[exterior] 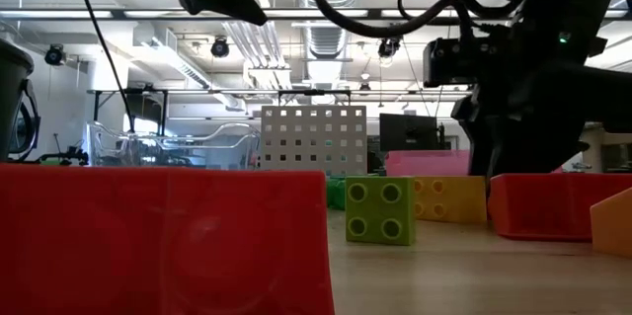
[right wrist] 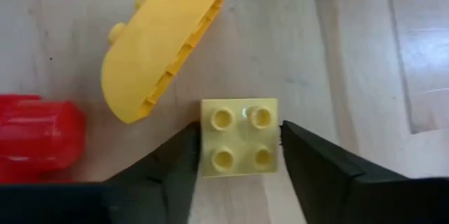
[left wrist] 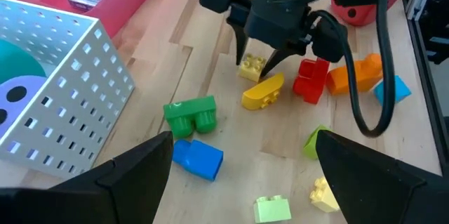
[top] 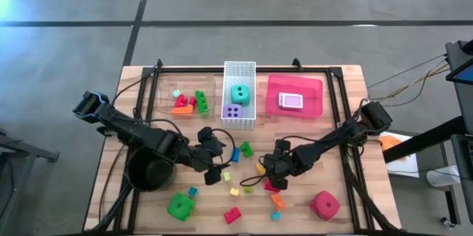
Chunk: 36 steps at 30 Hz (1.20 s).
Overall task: Pick & Place Toys
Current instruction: Put the light yellow game piece into the transparent bin
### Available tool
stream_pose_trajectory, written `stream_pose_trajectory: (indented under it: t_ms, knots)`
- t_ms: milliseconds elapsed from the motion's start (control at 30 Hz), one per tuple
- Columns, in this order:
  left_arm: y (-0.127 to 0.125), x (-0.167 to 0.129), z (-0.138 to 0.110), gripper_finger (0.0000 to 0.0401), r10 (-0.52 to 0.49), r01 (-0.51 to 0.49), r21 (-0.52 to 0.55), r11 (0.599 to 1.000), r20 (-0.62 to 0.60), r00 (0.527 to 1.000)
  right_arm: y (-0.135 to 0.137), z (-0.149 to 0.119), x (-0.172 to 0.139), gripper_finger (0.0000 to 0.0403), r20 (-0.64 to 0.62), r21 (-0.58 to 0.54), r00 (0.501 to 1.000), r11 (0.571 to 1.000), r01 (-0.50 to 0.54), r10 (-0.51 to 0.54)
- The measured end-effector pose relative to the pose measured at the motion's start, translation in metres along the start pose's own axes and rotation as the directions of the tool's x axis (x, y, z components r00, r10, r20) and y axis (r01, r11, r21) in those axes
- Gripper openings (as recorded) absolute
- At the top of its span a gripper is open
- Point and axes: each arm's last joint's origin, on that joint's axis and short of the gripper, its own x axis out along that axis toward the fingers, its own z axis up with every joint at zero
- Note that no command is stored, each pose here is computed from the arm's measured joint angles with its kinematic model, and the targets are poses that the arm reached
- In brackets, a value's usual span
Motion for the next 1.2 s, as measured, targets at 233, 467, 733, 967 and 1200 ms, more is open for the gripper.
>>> stream_pose_trajectory:
  t_ms: [233,467,733,967,1200]
  knots:
    - [0.000,0.000,0.000,0.0351,0.000,0.000,-0.008,1.000,0.002,1.000,0.000,0.000,-0.001,0.0129,0.001,0.002,1.000,1.000,-0.004,0.004]
    - [0.000,0.000,0.000,0.0351,-0.001,0.001,-0.012,1.000,0.004,1.000,-0.001,0.000,-0.008,0.0129,0.015,0.000,1.000,1.000,-0.001,0.001]
    - [0.000,0.001,0.006,0.0351,-0.016,0.021,-0.090,0.996,0.051,0.999,0.000,0.000,-0.054,0.0129,0.188,-0.083,0.982,0.996,0.035,-0.019]
    - [0.004,0.004,0.021,0.0351,-0.036,0.060,-0.155,0.986,0.155,0.987,0.008,-0.006,-0.103,0.0129,0.433,-0.186,0.900,0.973,0.140,-0.046]
    - [0.009,0.011,0.032,0.0351,-0.039,0.101,-0.217,0.971,0.270,0.962,0.021,-0.012,-0.132,0.0129,0.651,-0.230,0.745,0.897,0.378,-0.147]
